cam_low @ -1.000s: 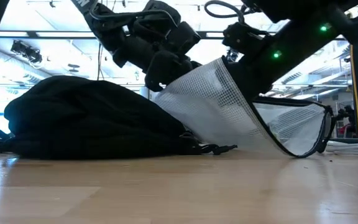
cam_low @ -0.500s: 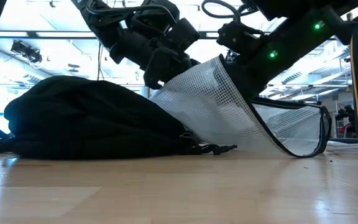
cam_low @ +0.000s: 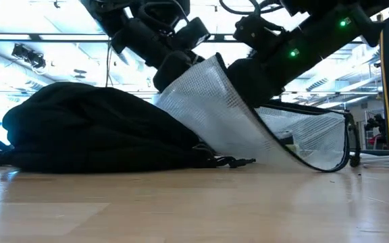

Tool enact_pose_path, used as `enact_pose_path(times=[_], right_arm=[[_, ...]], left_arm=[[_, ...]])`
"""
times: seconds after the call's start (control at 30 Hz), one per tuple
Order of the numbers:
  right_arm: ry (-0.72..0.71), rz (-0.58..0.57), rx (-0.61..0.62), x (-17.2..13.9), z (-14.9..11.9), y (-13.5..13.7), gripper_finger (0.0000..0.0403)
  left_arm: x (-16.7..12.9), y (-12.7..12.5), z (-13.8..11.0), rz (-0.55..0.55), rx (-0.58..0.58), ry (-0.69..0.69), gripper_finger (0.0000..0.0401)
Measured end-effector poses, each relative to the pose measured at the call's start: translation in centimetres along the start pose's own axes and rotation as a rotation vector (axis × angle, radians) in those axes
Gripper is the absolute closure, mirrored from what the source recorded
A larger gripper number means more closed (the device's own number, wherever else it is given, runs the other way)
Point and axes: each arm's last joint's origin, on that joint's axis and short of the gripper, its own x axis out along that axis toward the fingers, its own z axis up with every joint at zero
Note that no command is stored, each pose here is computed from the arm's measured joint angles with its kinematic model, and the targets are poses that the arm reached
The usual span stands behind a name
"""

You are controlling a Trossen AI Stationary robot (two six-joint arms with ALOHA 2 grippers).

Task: Unpack backpack
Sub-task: Remove the charger adapter from the zip bag

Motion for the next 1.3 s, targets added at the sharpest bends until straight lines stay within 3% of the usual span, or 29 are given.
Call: enact_pose_path(times=[0.1,0.33,0.83,0.97,1.17,1.3], right_arm=[[-0.008,0.001,-0.009,0.0,0.1,0.0,0.0402],[-0.014,-0.002,-0.003,0.2,0.2,-0.1,0.0403],[-0.098,0.036,-0.014,0.2,1.4,0.1,0.0403],[-0.097,0.057,-0.025,0.2,1.4,0.2,0.0403],[-0.099,0.063,-0.087,-0.1,1.3,0.4,0.0402],[-0.126,0.07,-0.109,-1.5,1.9,0.5,0.0402]], left_arm=[[0.0,-0.1,-0.1,-0.015,-0.003,0.004,0.0196],[0.1,-0.8,-0.4,-0.204,-0.035,-0.024,0.0176],[2.8,-0.9,-1.3,-0.187,-0.08,-0.087,0.0181],[3.1,-1.1,-1.5,-0.186,-0.056,-0.09,0.0226],[3.1,-0.9,-1.6,-0.179,-0.063,-0.088,0.0377],[3.1,-0.8,-1.7,-0.161,-0.077,-0.069,0.0397]])
